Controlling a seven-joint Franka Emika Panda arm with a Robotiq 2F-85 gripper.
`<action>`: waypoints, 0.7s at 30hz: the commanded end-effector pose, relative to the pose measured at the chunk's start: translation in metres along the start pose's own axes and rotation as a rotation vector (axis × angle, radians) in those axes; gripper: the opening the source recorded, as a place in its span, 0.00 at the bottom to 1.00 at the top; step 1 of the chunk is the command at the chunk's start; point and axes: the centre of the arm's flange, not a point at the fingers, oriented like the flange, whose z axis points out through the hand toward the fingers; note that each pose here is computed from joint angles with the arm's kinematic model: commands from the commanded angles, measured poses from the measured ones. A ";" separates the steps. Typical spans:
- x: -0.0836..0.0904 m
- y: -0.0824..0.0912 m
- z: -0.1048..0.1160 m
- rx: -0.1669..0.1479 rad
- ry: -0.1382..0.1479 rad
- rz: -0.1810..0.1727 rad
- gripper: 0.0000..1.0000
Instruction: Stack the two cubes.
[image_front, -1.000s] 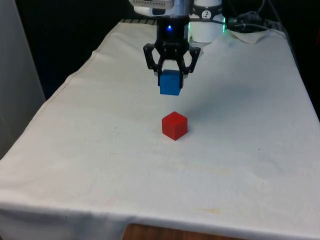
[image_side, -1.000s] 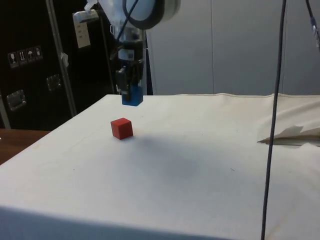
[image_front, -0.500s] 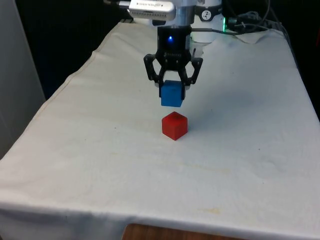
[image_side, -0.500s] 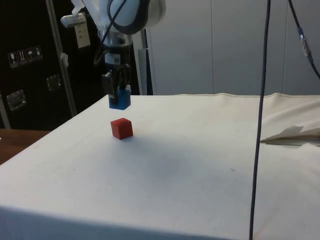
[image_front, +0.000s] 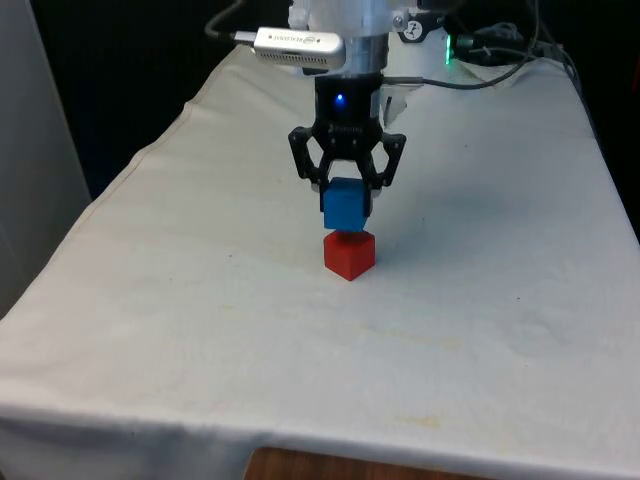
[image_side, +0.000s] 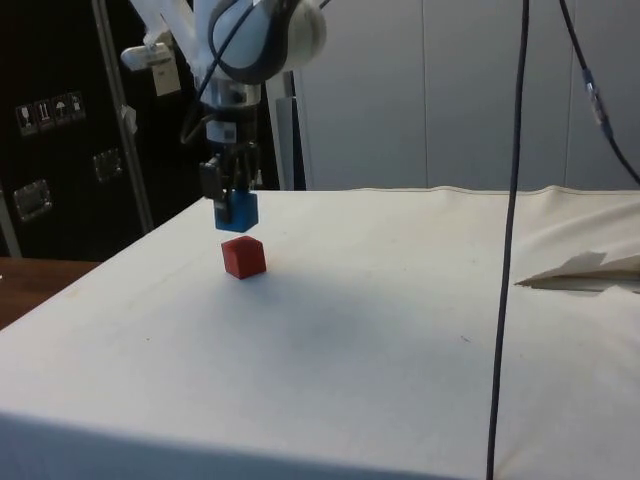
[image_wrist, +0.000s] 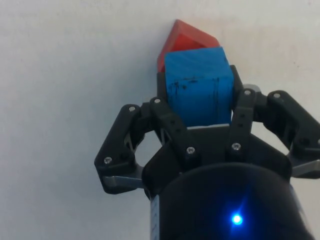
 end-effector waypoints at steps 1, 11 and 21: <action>0.002 -0.002 0.004 0.011 0.004 0.006 0.00; 0.005 -0.003 0.021 0.025 -0.003 0.023 0.00; 0.004 -0.001 0.022 0.015 -0.010 0.025 0.00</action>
